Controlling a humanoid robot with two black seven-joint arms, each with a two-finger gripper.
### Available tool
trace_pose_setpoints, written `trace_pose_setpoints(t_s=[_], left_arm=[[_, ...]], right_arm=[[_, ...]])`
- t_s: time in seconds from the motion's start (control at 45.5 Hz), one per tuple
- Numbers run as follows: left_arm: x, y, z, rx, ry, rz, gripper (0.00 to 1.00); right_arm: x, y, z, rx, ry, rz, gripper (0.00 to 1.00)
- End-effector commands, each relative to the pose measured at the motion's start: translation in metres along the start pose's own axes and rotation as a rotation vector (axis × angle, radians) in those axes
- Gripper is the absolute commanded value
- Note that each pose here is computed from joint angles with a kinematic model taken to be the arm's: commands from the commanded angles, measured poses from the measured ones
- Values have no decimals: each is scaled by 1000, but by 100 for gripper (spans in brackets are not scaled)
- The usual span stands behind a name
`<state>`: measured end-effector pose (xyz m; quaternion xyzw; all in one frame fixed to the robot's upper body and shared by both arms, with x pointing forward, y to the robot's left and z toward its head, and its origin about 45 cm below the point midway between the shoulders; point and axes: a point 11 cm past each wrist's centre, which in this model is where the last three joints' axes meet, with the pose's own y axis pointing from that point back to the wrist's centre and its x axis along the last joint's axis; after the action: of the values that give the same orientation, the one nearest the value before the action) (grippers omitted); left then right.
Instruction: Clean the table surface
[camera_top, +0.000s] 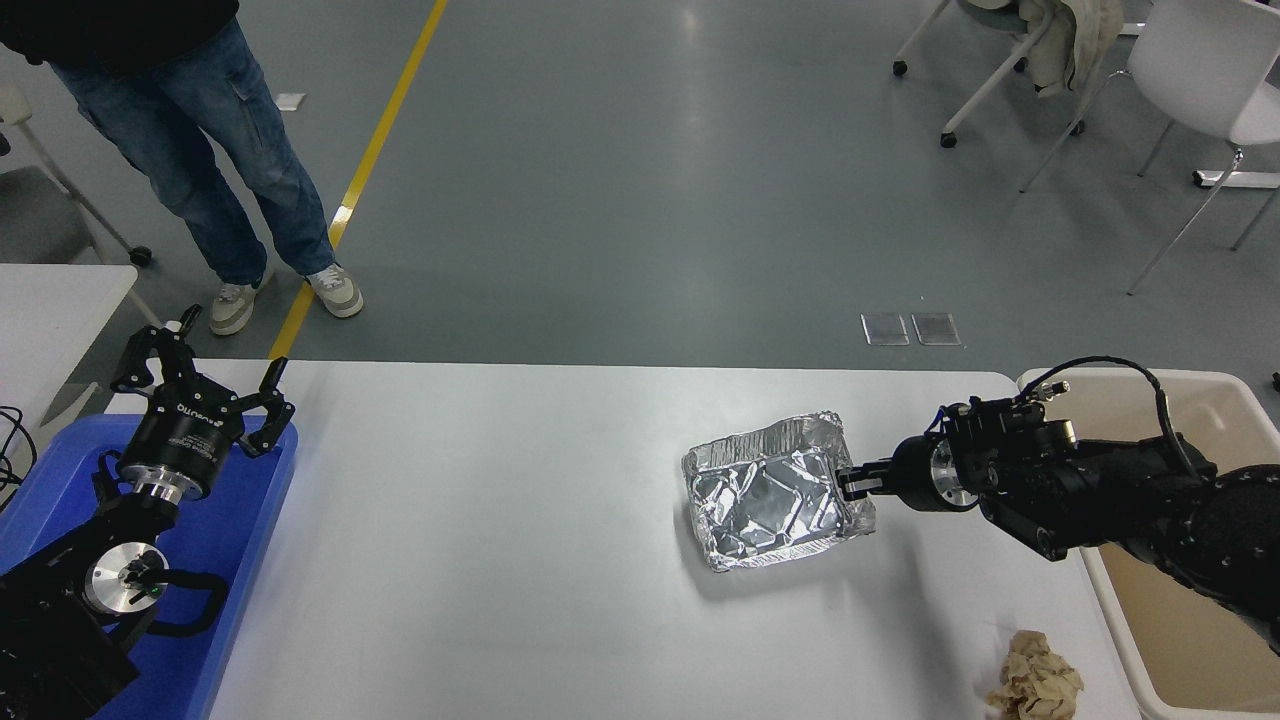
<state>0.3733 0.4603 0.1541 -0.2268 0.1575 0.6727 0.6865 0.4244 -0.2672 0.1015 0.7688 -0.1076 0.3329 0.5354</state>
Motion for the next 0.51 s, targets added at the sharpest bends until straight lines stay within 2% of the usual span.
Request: trace_pose_setpoints(t_s=[0.0, 0.484], left_arm=[[0, 0, 0, 0, -1, 1, 100], [0, 0, -1, 1, 1, -1, 100]], right_arm=[[28, 21, 15, 16, -99, 45, 0], [93, 118, 44, 92, -171, 122, 0]])
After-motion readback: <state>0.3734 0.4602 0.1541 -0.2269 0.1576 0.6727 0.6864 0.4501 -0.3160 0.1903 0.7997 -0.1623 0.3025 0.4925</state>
